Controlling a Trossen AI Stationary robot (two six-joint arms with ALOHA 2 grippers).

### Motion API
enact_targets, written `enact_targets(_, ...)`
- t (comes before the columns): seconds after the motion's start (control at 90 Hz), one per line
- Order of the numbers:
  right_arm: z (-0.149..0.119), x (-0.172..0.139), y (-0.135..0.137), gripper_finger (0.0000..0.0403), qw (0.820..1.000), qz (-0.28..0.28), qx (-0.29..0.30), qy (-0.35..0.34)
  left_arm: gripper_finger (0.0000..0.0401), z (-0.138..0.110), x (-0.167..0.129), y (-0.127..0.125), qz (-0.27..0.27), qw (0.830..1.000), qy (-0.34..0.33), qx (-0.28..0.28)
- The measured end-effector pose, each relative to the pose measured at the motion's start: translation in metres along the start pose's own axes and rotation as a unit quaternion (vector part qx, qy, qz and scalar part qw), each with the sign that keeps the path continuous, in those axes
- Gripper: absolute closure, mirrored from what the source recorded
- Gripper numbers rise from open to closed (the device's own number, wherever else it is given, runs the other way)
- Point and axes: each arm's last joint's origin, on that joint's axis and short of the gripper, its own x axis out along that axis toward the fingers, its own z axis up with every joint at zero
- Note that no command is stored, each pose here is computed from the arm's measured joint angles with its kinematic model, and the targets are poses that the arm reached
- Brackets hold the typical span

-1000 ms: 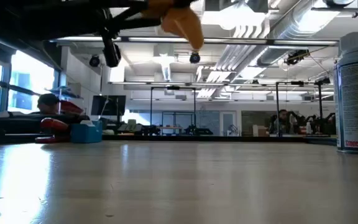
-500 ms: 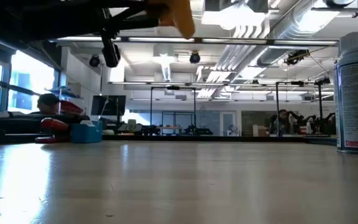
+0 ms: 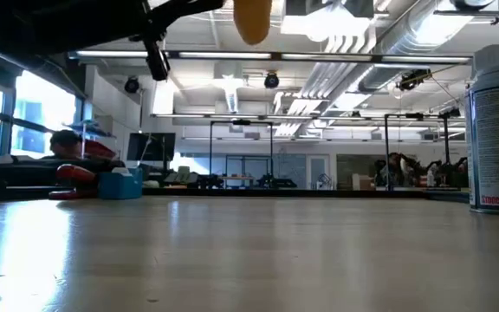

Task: Apply microfiber cloth
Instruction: Wipe the front and back of the black cellphone using the yellow microfiber cloth

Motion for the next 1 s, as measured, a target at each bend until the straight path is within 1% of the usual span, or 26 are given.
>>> enact_targets(0.2,0.003,-0.006,0.017,0.0403,1.0,-0.007,0.012,-0.012,0.0375,0.009,0.0,0.0,-0.006,1.0,-0.03,0.003)
enact_targets(0.322,0.008,-0.004,0.018,0.0402,0.999,-0.009,0.009,-0.037,0.0375,0.009,0.0,0.002,0.0,1.0,-0.028,0.004)
enact_targets(0.389,0.008,-0.001,0.015,0.0403,0.999,-0.028,-0.002,-0.044,0.0375,0.008,0.0,0.001,-0.003,1.0,-0.027,0.004)
enact_targets(0.489,0.004,0.01,0.006,0.0402,0.996,-0.083,-0.021,-0.027,0.0375,0.006,0.0,-0.001,-0.007,1.0,-0.023,0.002)
enact_targets(0.622,0.002,0.014,-0.013,0.0402,0.987,-0.159,-0.035,-0.013,0.0375,0.003,0.0,-0.003,-0.003,1.0,-0.023,0.003)
enact_targets(0.722,0.005,0.013,-0.027,0.0402,0.981,-0.185,-0.051,-0.016,0.0375,0.0,-0.001,-0.004,0.001,1.0,-0.025,0.002)
enact_targets(0.878,0.011,0.011,-0.045,0.0402,0.971,-0.216,-0.1,-0.028,0.0375,-0.001,-0.001,-0.005,0.001,1.0,-0.025,0.008)
enact_targets(1.0,0.016,0.002,-0.06,0.0402,0.956,-0.266,-0.12,-0.025,0.0375,-0.002,-0.001,-0.005,0.002,1.0,-0.019,0.006)
